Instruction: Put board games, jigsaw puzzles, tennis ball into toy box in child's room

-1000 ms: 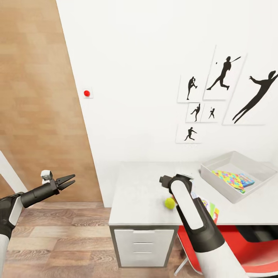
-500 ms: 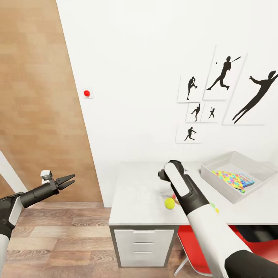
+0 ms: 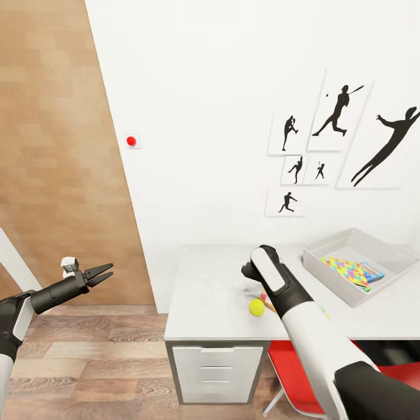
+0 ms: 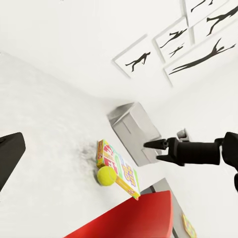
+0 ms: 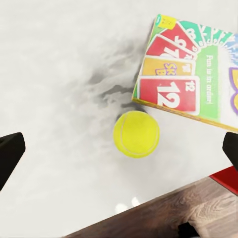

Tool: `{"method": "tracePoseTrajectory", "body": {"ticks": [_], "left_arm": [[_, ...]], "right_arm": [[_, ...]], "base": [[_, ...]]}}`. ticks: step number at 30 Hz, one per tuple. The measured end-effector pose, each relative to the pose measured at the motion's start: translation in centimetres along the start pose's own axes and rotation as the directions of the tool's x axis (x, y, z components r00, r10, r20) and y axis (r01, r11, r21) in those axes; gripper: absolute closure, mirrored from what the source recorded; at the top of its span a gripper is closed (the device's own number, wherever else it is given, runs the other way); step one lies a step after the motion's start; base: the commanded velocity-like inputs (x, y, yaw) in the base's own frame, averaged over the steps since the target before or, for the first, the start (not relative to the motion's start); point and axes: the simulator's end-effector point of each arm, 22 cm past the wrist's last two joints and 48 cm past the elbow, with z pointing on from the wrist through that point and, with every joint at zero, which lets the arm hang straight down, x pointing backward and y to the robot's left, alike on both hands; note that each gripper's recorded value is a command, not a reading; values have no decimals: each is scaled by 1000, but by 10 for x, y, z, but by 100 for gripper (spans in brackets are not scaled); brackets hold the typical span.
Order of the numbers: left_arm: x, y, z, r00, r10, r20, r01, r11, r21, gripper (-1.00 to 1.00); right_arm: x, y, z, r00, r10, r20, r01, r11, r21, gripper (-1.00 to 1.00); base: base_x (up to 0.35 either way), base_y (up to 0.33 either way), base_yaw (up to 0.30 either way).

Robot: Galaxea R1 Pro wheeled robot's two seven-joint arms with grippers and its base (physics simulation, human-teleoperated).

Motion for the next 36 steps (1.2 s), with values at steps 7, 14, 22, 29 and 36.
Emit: {"method": "tracePoseTrajectory", "body": {"ticks": [7,14,22,29,36], "left_arm": [[0,0,0,1000,1,0,-1,1000,-1,-100],[0,0,0,1000,1,0,-1,1000,0,-100],[0,0,0,1000,1,0,-1,1000,-1,-100],[0,1,0,1000,0,0,0,1000,-2,-100],[3,5,1,1000,-6,-4,6,1000,-7,-100]], "right_arm": [[0,3,12,999,5,-32,-6,1000,-14,-100],[2,6,19,998,0,-59,-1,1000,-29,-100],[4,12,20,998,-6,-63,3,998,-55,-100],[1,14,21,999,11,-46,-13,998,-56,-100],[-1,6,28,999,24,-44,-26,999,-42,-100]], "base": [[0,0,0],[0,0,0],[0,0,0],[0,0,0],[0,0,0]]}}
